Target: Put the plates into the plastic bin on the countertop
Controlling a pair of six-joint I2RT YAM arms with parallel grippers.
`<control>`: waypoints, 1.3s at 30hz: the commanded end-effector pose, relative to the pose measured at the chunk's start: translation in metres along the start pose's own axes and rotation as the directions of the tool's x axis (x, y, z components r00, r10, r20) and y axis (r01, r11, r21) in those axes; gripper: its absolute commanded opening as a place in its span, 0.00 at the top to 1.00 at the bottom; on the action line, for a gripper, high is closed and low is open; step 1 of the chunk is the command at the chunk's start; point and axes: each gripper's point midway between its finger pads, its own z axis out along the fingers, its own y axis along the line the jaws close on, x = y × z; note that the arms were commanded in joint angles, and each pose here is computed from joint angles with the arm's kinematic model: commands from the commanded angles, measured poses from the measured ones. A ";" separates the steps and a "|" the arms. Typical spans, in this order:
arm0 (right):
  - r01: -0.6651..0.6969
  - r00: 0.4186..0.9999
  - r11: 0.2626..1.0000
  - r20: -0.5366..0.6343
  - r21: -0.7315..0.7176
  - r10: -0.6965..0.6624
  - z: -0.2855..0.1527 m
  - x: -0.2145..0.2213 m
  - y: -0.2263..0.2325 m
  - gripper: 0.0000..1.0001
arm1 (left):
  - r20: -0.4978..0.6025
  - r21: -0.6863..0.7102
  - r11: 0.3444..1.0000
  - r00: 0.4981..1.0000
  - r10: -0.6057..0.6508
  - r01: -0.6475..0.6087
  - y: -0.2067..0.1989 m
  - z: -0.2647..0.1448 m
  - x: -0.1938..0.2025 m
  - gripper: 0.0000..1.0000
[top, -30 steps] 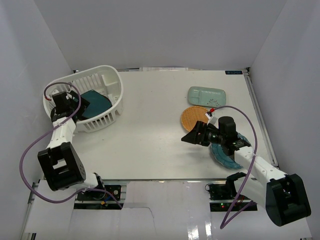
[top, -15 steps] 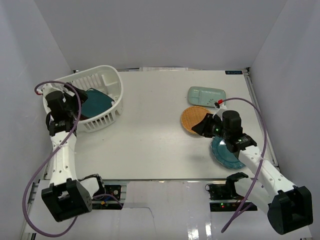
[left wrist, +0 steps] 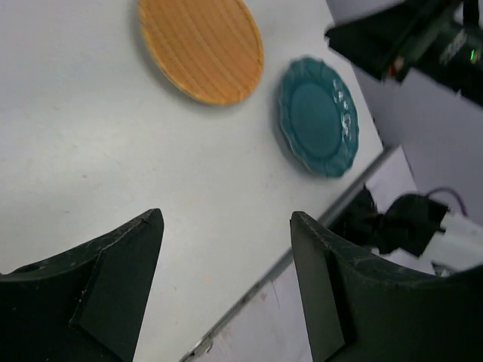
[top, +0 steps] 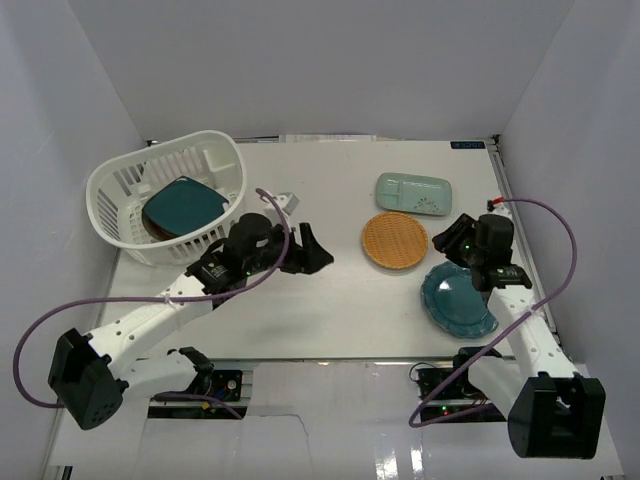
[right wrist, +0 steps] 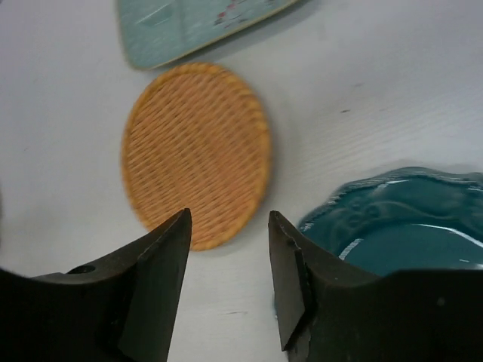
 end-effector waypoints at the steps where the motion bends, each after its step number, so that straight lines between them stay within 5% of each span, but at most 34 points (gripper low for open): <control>1: -0.121 0.989 0.977 0.103 0.173 0.104 -0.009 -0.022 -0.061 0.46 | -0.078 0.209 0.971 0.988 0.132 -0.113 -0.055 -0.002 0.027 0.21; 3: -0.205 0.976 0.950 0.127 0.236 0.179 -0.016 -0.012 -0.089 0.29 | -0.089 0.273 0.950 0.979 0.182 -0.152 -0.069 -0.008 0.033 0.21; 9: -0.372 0.923 0.784 0.290 0.497 0.255 -0.062 -0.005 -0.165 0.06 | -0.033 0.355 0.896 0.954 0.297 -0.267 -0.082 -0.033 0.030 0.18; 14: -0.404 0.914 0.619 0.315 0.674 0.254 -0.094 0.016 -0.210 0.02 | -0.008 0.412 0.868 0.952 0.307 -0.277 -0.093 -0.055 0.028 0.15; 16: -0.405 0.914 0.578 0.313 0.708 0.258 -0.101 0.023 -0.220 0.09 | 0.042 0.413 0.859 0.949 0.314 -0.303 -0.097 -0.066 0.019 0.14; 25: -0.452 0.872 0.659 0.143 0.602 0.467 -0.064 0.073 -0.202 0.10 | 0.039 0.418 0.855 0.946 0.322 -0.308 -0.098 -0.076 0.018 0.13; 31: -0.506 0.827 0.698 0.055 0.507 0.560 -0.040 0.114 -0.189 0.00 | 0.071 0.401 0.862 0.948 0.310 -0.312 -0.096 -0.079 0.010 0.13; 39: -0.550 0.824 0.777 0.047 0.305 0.565 -0.021 0.115 -0.164 0.59 | 0.056 0.384 0.874 0.952 0.300 -0.298 -0.090 -0.073 0.011 0.13</control>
